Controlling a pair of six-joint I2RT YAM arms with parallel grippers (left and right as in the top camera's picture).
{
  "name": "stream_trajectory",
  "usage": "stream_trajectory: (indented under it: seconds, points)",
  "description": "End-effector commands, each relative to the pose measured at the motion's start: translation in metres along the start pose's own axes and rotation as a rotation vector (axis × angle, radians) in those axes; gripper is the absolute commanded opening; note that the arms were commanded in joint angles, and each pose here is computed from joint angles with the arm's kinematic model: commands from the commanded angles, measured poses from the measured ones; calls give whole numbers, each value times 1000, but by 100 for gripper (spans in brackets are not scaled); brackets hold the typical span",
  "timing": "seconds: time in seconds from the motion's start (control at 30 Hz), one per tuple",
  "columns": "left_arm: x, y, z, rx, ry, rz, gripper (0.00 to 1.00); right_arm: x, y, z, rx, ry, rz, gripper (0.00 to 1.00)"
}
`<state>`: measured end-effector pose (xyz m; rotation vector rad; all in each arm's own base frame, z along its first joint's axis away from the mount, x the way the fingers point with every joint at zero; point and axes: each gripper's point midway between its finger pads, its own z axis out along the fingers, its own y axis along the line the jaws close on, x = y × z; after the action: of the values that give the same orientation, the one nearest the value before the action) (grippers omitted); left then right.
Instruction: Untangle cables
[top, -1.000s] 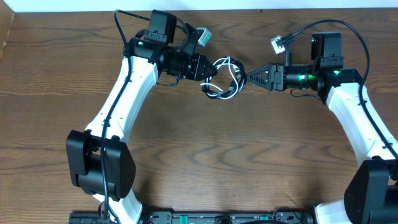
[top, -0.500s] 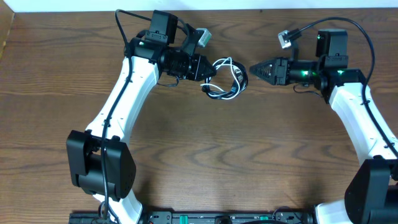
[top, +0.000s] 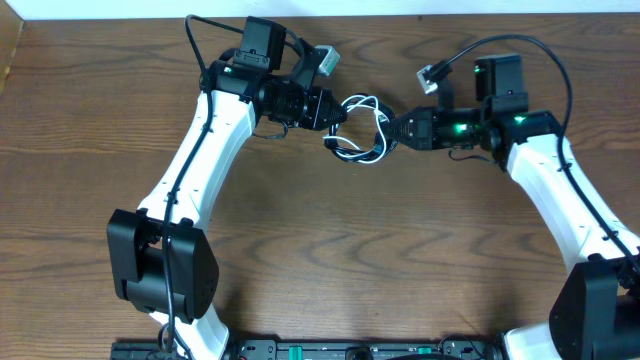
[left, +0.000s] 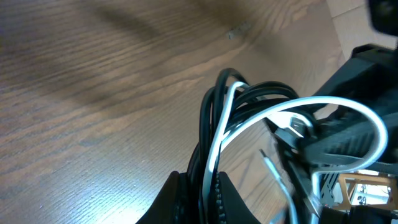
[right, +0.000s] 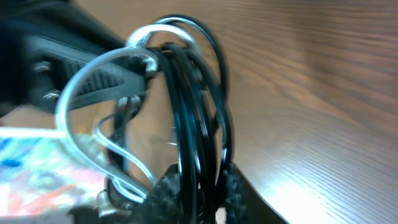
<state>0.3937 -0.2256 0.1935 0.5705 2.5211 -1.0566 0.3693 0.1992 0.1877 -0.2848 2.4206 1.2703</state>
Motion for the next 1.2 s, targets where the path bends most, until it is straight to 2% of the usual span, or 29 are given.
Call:
stream_trajectory:
  seconds: [0.0,0.13,0.23,0.33,0.4,0.47,0.63,0.9,1.07,1.17]
  points:
    - [1,-4,2,19,7,12,7,-7,-25,3,203,-46,38,11]
    - [4,-6,4,23,23,6,7,-8,-38,6,327,-74,61,1]
    - [9,-15,9,33,43,1,7,-9,-39,10,375,-87,47,1]
    - [12,-34,22,51,66,-124,8,-5,-39,18,453,-112,102,1]
    - [12,-42,27,59,69,-153,7,-4,-36,21,451,-119,130,1]
    - [11,-42,33,23,64,-164,7,-6,-21,23,382,-117,127,1]
    - [9,-16,41,-194,21,-219,7,-16,45,11,130,-135,33,1]
    - [2,-18,45,-186,-2,-213,7,-19,115,-10,-134,-139,-26,1]
    - [2,-14,44,-210,-9,-210,7,-16,118,-11,-158,-122,-44,1]
    - [0,-3,40,-257,-22,-212,8,-15,88,-12,-27,-137,21,1]
